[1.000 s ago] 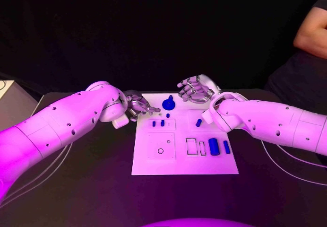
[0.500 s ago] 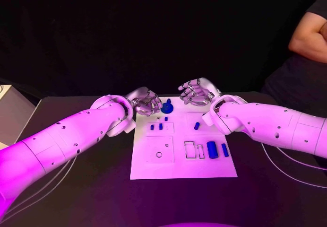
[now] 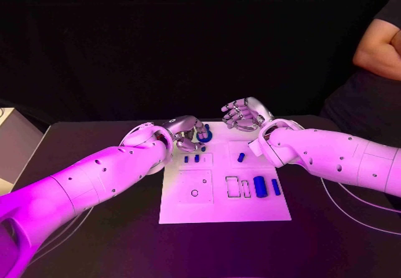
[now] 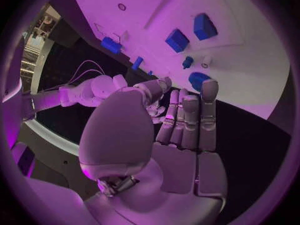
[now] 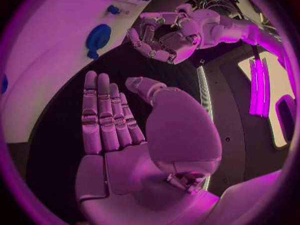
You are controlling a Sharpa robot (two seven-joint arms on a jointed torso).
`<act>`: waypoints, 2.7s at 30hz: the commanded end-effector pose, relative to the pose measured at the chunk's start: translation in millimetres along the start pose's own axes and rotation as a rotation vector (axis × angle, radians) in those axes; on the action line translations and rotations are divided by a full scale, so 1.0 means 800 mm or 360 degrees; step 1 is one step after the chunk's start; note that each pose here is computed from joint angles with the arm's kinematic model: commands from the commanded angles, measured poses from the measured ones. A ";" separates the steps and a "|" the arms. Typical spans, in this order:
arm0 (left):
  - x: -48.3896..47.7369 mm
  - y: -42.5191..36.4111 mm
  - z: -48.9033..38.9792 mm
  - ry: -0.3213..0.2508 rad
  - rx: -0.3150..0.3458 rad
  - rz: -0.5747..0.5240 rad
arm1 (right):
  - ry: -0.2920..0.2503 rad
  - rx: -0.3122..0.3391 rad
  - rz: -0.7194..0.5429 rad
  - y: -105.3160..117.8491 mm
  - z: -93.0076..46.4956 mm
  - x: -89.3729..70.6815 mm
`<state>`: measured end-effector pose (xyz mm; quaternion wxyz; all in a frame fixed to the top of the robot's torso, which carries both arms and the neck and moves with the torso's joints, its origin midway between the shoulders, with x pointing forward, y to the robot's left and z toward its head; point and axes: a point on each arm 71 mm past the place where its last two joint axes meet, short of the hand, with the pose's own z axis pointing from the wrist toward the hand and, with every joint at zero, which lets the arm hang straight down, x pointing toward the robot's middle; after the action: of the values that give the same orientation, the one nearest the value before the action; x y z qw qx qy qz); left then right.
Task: Assemble the parts on the task board
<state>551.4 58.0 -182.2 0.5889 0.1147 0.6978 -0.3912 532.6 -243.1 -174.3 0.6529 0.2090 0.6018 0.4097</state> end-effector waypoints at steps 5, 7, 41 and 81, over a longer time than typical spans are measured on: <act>0.011 -0.0026 0.008 0.0118 -0.0042 0.0179 | -0.0026 -0.0045 0.0003 0.004 0.001 0.000; 0.013 -0.0023 0.009 0.0137 -0.0052 0.0197 | -0.0026 -0.0046 0.0003 0.004 0.001 0.000; 0.026 -0.0007 0.020 0.0167 -0.0129 0.0244 | -0.0016 -0.0077 0.0014 0.017 0.006 -0.001; 0.028 0.0026 0.013 0.0025 -0.0099 0.0102 | -0.0002 -0.0082 0.0019 0.020 0.007 0.000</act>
<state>555.4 47.3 -205.8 0.5957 0.1386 0.7191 -0.3299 534.0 -234.4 -161.2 0.6585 0.2019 0.5888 0.4230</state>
